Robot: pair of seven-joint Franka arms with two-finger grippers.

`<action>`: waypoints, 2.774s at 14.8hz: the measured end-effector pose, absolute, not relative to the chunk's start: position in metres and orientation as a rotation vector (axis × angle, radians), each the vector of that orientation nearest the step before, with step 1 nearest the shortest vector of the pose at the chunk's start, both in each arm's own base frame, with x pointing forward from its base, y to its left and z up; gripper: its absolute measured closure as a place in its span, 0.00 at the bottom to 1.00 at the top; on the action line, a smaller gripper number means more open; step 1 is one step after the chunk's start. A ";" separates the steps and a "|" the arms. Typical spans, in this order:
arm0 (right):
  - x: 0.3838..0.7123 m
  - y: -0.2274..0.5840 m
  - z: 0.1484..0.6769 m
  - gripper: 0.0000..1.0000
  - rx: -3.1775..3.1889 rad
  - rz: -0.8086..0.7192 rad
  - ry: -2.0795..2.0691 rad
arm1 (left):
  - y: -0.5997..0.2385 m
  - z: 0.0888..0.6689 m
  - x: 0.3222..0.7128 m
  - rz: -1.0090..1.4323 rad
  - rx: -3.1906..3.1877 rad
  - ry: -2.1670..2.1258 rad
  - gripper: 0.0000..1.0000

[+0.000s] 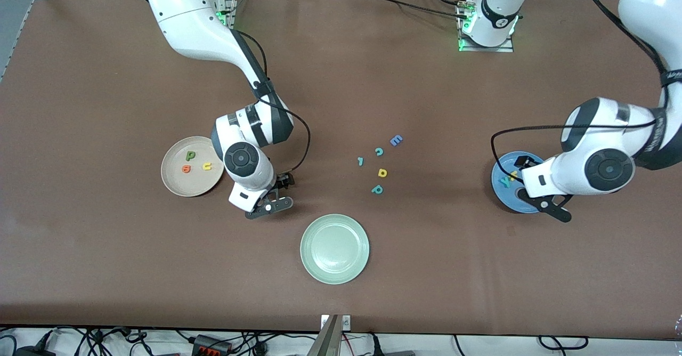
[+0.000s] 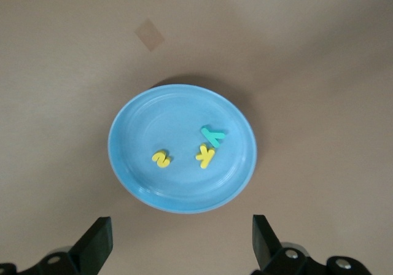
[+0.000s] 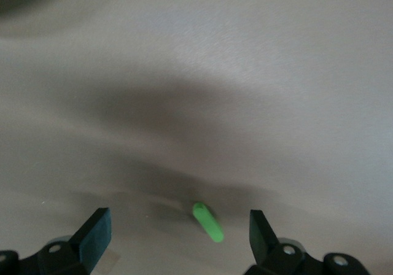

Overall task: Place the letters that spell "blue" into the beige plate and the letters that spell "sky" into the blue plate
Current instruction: 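Reach the green stick with the right gripper while the left gripper releases s, then grasp the green stick with the right gripper while the left gripper withdraws, then place the green stick on the white plate with the right gripper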

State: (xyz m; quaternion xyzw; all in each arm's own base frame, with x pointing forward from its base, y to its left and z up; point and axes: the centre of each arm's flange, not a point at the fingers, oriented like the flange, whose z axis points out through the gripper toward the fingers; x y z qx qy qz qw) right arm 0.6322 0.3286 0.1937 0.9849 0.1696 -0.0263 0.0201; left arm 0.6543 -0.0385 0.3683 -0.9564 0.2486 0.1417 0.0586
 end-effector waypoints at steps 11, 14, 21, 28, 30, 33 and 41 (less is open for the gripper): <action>0.631 0.328 0.183 0.42 2.992 -0.113 0.811 | -0.036 0.520 0.650 0.155 -3.128 0.334 0.00; 0.633 0.322 0.183 0.45 2.956 -0.110 0.871 | -0.037 0.559 0.626 0.104 -3.112 0.203 0.00; 0.637 0.314 0.182 0.47 2.914 -0.113 0.916 | -0.031 0.578 0.587 -0.186 -3.137 0.069 0.00; 0.634 0.314 0.178 0.74 2.913 -0.146 0.915 | -0.035 0.587 0.560 -0.096 -3.140 0.081 0.00; 0.634 0.314 0.179 0.79 2.914 -0.147 0.915 | -0.037 0.589 0.560 -0.091 -3.139 0.085 0.00; 0.634 0.314 0.179 0.90 2.915 -0.149 0.911 | -0.036 0.589 0.558 -0.061 -3.139 0.084 0.00; 0.645 0.248 0.237 0.90 2.944 -0.379 0.732 | -0.035 0.589 0.557 -0.052 -3.139 0.081 0.00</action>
